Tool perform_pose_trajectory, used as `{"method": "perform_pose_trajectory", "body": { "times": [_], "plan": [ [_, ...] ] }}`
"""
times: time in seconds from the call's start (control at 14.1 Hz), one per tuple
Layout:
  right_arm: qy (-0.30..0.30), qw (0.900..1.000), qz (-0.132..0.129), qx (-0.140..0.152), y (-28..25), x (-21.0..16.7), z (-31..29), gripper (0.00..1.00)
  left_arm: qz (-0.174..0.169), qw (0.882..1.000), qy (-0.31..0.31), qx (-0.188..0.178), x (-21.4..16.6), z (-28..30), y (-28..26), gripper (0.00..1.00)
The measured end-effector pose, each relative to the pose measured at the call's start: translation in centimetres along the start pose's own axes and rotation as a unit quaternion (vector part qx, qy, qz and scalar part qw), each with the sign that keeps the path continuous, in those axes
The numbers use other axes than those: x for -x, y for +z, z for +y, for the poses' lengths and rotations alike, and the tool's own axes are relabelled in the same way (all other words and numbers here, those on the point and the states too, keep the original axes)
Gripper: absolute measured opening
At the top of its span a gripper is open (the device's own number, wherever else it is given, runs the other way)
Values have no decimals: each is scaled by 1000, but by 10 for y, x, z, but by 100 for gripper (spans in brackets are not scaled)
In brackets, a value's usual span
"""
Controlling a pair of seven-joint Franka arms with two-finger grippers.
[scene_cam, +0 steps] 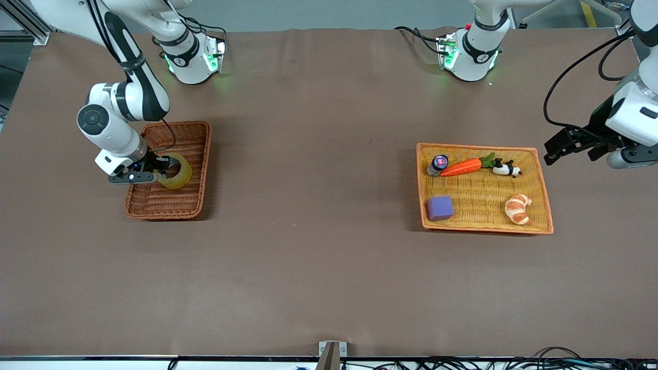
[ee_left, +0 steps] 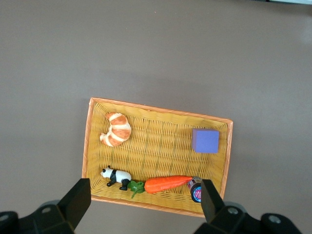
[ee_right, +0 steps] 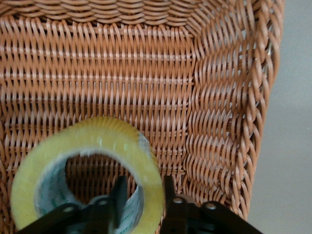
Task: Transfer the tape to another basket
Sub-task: 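Open the right gripper and withdraw it from the basket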
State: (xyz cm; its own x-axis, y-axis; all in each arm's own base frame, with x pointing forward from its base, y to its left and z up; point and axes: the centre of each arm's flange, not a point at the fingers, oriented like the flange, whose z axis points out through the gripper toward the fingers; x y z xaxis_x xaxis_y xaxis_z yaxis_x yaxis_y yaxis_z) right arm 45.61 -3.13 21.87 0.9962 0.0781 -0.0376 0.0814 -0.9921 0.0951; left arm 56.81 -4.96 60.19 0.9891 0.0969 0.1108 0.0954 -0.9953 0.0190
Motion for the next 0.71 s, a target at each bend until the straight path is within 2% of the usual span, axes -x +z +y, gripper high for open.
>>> {"method": "perform_pose_trajectory", "body": {
  "times": [0.14,0.35,0.42,0.49,0.71],
  "plan": [
    [4,1000,12,2,-15,-11,5,67,0,1000,-1,0,0,-1,0,100],
    [13,1000,8,10,-77,-44,19,96,-5,1000,0,-1,1,-1,0,100],
    [18,1000,5,13,-111,-58,26,100,-13,1000,0,-2,3,-1,1,100],
    [27,1000,4,12,-147,-70,33,100,-20,1000,1,-4,4,0,2,100],
    [54,998,10,-21,-249,-93,44,100,-41,999,6,-7,10,4,4,100]
  ]
}}
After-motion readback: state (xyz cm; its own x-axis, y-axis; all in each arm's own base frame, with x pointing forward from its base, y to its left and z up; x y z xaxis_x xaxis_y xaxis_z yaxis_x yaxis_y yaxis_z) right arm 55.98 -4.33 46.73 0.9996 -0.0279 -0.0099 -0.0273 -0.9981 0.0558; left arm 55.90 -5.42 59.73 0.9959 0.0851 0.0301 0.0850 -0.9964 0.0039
